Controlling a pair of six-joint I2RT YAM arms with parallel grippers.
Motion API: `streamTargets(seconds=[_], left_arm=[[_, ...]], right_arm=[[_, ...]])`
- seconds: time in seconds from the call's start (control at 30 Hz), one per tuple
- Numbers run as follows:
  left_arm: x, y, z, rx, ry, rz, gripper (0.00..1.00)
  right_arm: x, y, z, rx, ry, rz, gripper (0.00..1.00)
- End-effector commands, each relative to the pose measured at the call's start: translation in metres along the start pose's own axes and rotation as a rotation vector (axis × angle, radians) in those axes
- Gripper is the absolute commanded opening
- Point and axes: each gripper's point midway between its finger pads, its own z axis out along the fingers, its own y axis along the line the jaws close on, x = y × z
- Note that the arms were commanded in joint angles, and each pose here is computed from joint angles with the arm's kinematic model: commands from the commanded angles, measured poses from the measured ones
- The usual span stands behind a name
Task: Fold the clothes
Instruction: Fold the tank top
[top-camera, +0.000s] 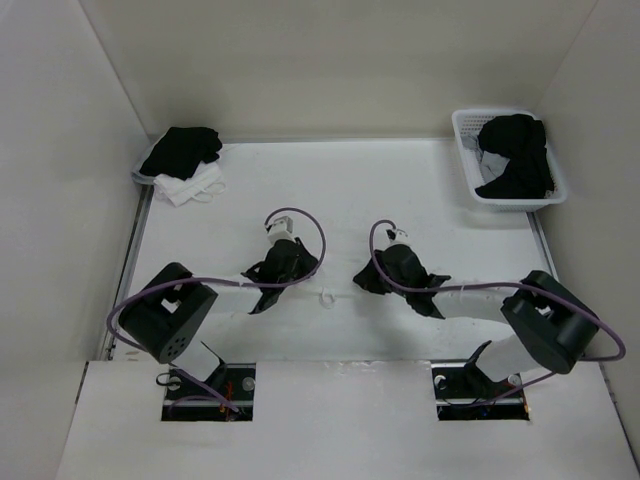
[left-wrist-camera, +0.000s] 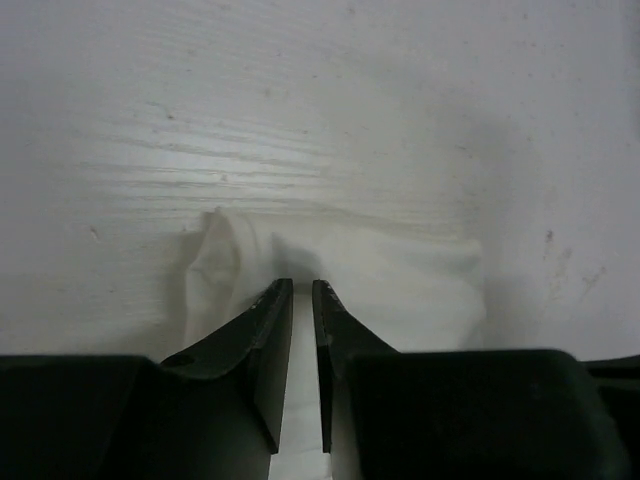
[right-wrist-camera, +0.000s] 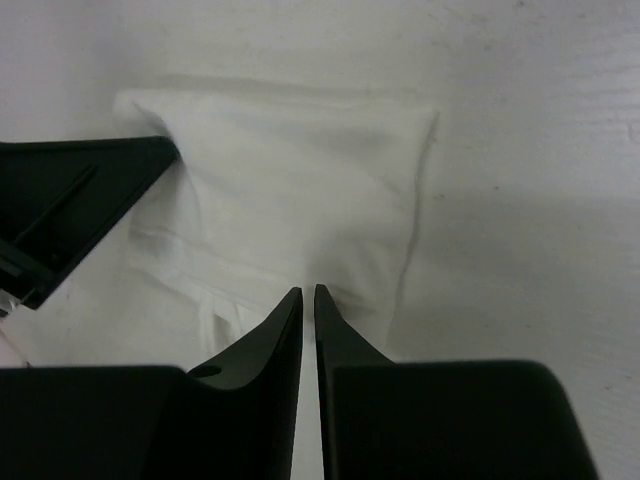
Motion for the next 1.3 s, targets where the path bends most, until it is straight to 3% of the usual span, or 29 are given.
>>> streamTargets(seconds=[0.0, 0.27, 0.43, 0.57, 0.97, 1.1, 1.27], left_arm=[[-0.014, -0.001, 0.004, 0.041, -0.062, -0.033, 0.15], [-0.030, -0.009, -0.012, 0.095, -0.119, -0.061, 0.27], [-0.058, -0.032, -0.046, 0.187, -0.207, -0.064, 0.40], [-0.074, -0.032, -0.070, 0.190, -0.254, -0.048, 0.44], [-0.068, 0.077, -0.108, -0.167, -0.213, -0.027, 0.54], [-0.064, 0.096, -0.113, -0.209, -0.199, -0.091, 0.55], [-0.067, 0.107, -0.113, -0.237, -0.200, -0.130, 0.54]], right_arm=[[0.007, -0.012, 0.002, 0.029, 0.001, 0.019, 0.13], [0.020, -0.022, 0.000, 0.058, 0.030, 0.032, 0.17], [-0.003, 0.006, -0.018, -0.020, -0.026, 0.011, 0.43], [-0.033, 0.034, -0.040, -0.091, -0.098, -0.046, 0.52], [-0.158, 0.010, -0.095, -0.044, -0.539, -0.035, 0.71], [-0.167, -0.035, -0.096, 0.018, -0.645, 0.032, 0.76], [-0.161, -0.065, -0.089, 0.055, -0.644, 0.107, 0.78]])
